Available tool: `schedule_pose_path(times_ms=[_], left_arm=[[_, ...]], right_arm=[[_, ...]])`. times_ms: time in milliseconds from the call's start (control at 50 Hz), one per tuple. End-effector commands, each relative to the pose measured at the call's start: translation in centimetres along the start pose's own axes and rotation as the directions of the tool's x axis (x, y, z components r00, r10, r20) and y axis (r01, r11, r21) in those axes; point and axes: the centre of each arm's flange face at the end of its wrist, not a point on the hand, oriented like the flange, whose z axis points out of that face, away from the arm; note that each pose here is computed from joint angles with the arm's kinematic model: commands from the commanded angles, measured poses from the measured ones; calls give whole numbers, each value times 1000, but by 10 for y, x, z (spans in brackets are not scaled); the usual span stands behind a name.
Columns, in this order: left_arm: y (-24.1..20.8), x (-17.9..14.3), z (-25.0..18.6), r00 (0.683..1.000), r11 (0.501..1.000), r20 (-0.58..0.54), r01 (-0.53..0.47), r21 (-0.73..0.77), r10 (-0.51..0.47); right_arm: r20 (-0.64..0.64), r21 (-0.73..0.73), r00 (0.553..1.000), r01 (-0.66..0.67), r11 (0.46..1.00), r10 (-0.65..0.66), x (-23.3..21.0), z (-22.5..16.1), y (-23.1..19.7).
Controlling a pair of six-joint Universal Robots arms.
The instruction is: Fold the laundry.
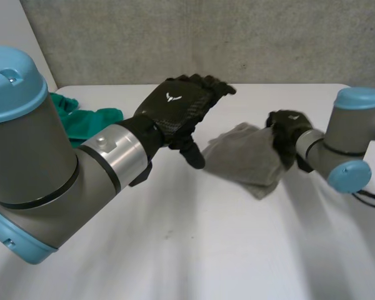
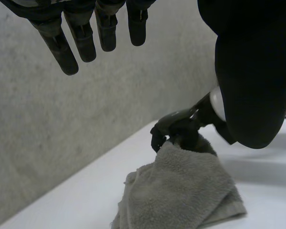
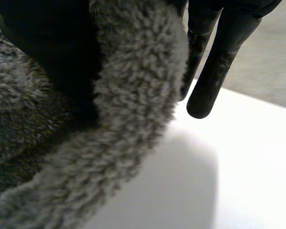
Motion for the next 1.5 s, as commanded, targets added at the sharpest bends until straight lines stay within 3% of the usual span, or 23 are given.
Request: schedule_pose_path(times_ms=[20, 140, 260, 440, 520, 720, 840, 980, 1040, 1160, 1220, 1280, 1400, 1500], left_arm=[[-9, 6, 9, 998, 999, -59, 9, 45, -6], [6, 7, 15, 997, 999, -64, 33, -13, -34], [14, 7, 22, 998, 997, -47, 45, -57, -48], [15, 12, 28, 997, 998, -56, 41, -51, -44], [18, 15, 30, 997, 998, -65, 42, -54, -46], [23, 18, 34, 997, 997, -66, 44, -64, -48], [22, 18, 33, 998, 997, -50, 42, -62, -46], [19, 18, 32, 998, 997, -50, 42, -59, -45], [20, 19, 30, 998, 997, -52, 42, -62, -45], [11, 19, 23, 998, 998, -48, 37, -43, -39], [5, 18, 20, 998, 999, -46, 34, -29, -36], [0, 18, 18, 998, 999, -49, 30, -14, -30], [-3, 14, 18, 999, 1000, -30, 28, -4, -28], [5, 12, 14, 1000, 999, -11, 28, -35, -29]], right_arm=[[-220, 53, 975, -15, 998, 27, 93, 28, -12], [-307, 94, 951, 5, 996, 24, 140, 40, -11], [-494, 103, 870, 69, 992, -9, 202, 31, -10], [-603, 48, 796, 104, 993, -54, 265, 14, 8], [-616, 36, 786, 95, 995, -53, 276, 9, 12], [-604, 13, 795, 77, 997, -53, 273, 7, 14], [-499, -109, 865, -3, 994, -52, 247, 3, 25], [-466, -194, 880, 3, 981, -95, 233, -13, 4], [-476, -227, 863, 65, 972, -168, 235, -26, -12], [-476, -358, 772, 269, 894, -422, 242, -54, -46], [-500, -381, 710, 333, 863, -495, 241, -66, -67], [-546, -342, 674, 363, 867, -498, 239, -78, -90], [-551, -250, 668, 439, 863, -500, 201, -85, -120], [-509, -84, 717, 510, 856, -477, 136, -79, -133]])
